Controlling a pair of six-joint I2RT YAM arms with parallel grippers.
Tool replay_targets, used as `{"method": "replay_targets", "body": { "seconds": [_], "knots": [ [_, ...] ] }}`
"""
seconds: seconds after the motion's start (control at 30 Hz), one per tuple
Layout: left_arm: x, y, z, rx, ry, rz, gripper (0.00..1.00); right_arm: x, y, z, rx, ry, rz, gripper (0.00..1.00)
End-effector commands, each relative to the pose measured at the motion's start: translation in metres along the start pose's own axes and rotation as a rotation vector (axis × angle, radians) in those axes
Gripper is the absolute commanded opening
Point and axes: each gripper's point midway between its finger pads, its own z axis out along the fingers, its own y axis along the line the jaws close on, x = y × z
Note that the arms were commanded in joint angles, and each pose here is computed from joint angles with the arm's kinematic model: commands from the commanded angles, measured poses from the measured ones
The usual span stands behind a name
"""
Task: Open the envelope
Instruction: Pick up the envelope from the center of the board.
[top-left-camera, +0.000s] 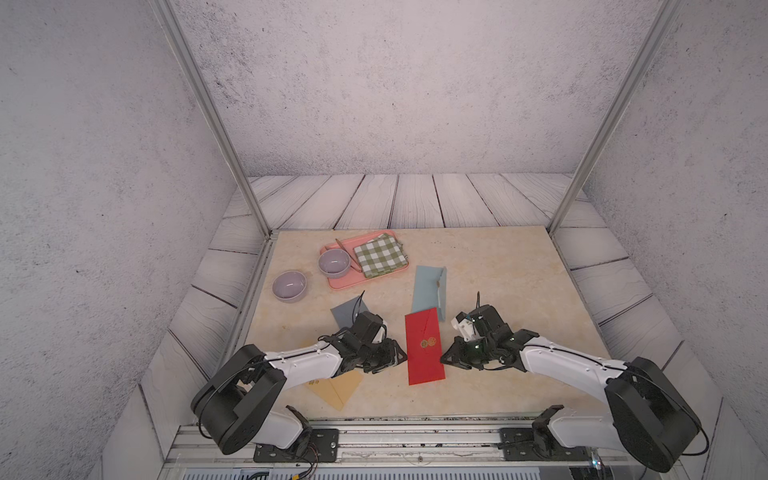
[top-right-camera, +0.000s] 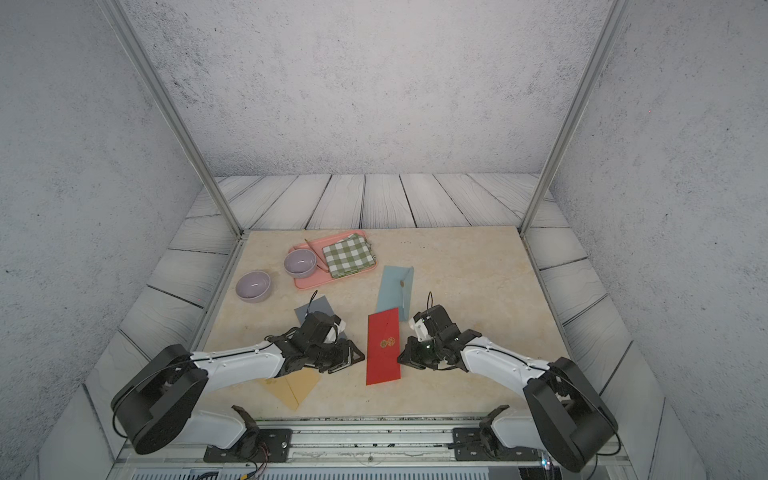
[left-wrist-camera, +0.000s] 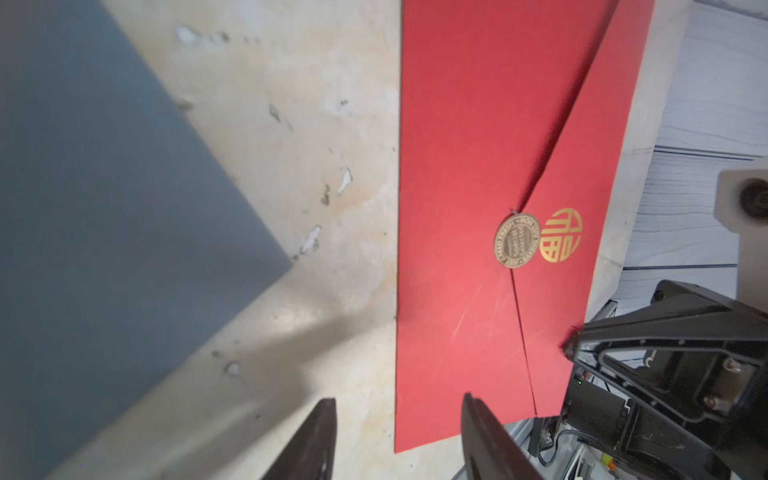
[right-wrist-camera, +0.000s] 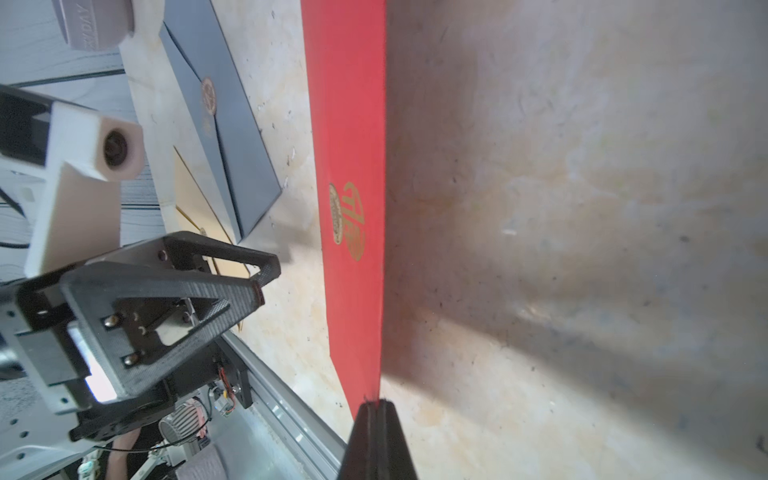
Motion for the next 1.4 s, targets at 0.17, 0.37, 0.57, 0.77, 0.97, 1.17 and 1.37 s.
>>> {"method": "replay_targets", "body": {
  "seconds": [0.17,0.37,0.57,0.77,0.97,1.17,1.37],
  "knots": [
    [0.007,0.013,0.020,0.013,0.076,-0.053,0.53,-0.002,0.019,-0.004,-0.173,0.008,0.031,0.00],
    [-0.006,0.004,0.023,0.105,0.064,-0.076,0.54,0.000,0.028,-0.008,-0.233,0.015,-0.009,0.00],
    [-0.016,0.009,0.028,0.131,0.062,-0.108,0.54,-0.001,0.028,-0.004,-0.243,0.022,-0.015,0.00],
    [-0.008,0.018,0.042,0.144,0.100,-0.153,0.53,-0.010,0.028,0.003,-0.241,0.015,-0.014,0.02],
    [-0.002,0.021,0.048,0.154,0.116,-0.174,0.53,-0.018,0.023,0.012,-0.222,0.007,0.005,0.15],
    [-0.001,0.022,0.050,0.155,0.119,-0.177,0.52,-0.021,0.020,0.016,-0.206,0.004,0.014,0.17],
    [-0.008,0.011,0.037,0.165,0.081,-0.135,0.52,-0.019,0.025,0.004,-0.193,-0.012,-0.044,0.00]
  ]
}}
